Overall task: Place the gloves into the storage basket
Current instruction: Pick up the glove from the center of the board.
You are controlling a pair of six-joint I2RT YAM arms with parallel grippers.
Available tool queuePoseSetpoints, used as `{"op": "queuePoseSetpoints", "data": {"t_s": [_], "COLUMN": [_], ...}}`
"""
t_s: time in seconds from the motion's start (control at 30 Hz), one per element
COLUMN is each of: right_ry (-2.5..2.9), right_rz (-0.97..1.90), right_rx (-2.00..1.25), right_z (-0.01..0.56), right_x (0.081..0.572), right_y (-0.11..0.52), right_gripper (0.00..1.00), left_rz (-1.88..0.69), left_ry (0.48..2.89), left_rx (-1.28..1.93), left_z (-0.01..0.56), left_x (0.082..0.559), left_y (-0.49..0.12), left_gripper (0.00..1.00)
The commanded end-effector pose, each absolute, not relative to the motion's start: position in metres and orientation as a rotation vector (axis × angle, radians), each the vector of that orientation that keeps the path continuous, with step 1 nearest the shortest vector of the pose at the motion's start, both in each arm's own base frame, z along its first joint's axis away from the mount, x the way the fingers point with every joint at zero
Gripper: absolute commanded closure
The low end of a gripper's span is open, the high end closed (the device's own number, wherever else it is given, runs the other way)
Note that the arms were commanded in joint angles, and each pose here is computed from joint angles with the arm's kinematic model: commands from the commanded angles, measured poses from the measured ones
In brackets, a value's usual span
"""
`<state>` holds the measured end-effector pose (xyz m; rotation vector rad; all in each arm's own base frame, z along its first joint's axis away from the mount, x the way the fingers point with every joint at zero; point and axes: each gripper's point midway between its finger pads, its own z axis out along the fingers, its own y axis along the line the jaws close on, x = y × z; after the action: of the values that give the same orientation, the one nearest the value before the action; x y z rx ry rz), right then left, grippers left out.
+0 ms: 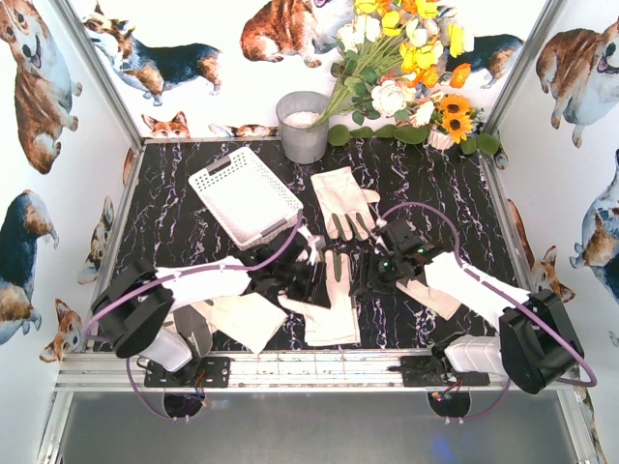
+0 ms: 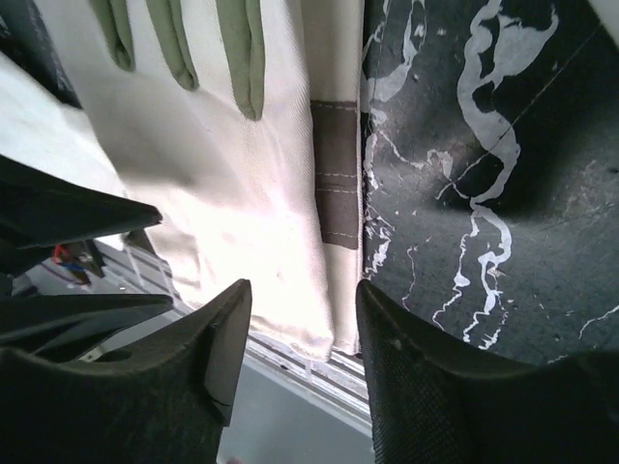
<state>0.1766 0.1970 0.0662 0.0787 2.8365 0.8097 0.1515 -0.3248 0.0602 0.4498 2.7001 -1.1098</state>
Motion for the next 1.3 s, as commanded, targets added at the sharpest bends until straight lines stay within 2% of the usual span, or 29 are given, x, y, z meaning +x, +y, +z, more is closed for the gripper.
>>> {"op": "queuePoseSetpoints", "data": {"t_s": [0.0,0.23,0.4,0.47,0.8,1.17,1.27], "right_ry": [2.760,2.769,2.797,2.786,2.819,2.833,2.833], "right_rz": [1.007,1.040,0.966,0.978,1.048,0.977,0.963], "right_rx": [0.042,0.081,0.119,0.129,0.051,0.159,0.190], "right_z": [0.083,0.062,0.043,0.039,0.024,0.014,0.014], "right_x": [0.190,0.199,0.201,0.203,0.203,0.192,0.190], "right_y": [0.208,0.214,0.207,0.209,0.219,0.200,0.197], "right_gripper": [0.49,0.42,0.38,0.37,0.37,0.37,0.37], "left_rz": [-0.925,-0.770,-0.976,-1.005,-0.842,-0.799,-0.788], "left_ry": [2.616,2.622,2.662,2.720,2.886,2.855,2.882], "left_rx": [0.411,0.224,0.281,0.273,0.199,0.155,0.142], "left_z": [0.077,0.064,0.042,0.031,-0.007,-0.008,-0.018], "left_x": [0.181,0.211,0.199,0.198,0.200,0.206,0.193], "left_y": [-0.312,-0.278,-0.282,-0.279,-0.265,-0.261,-0.252], "left_gripper": [0.54,0.55,0.49,0.53,0.80,0.84,0.86]}}
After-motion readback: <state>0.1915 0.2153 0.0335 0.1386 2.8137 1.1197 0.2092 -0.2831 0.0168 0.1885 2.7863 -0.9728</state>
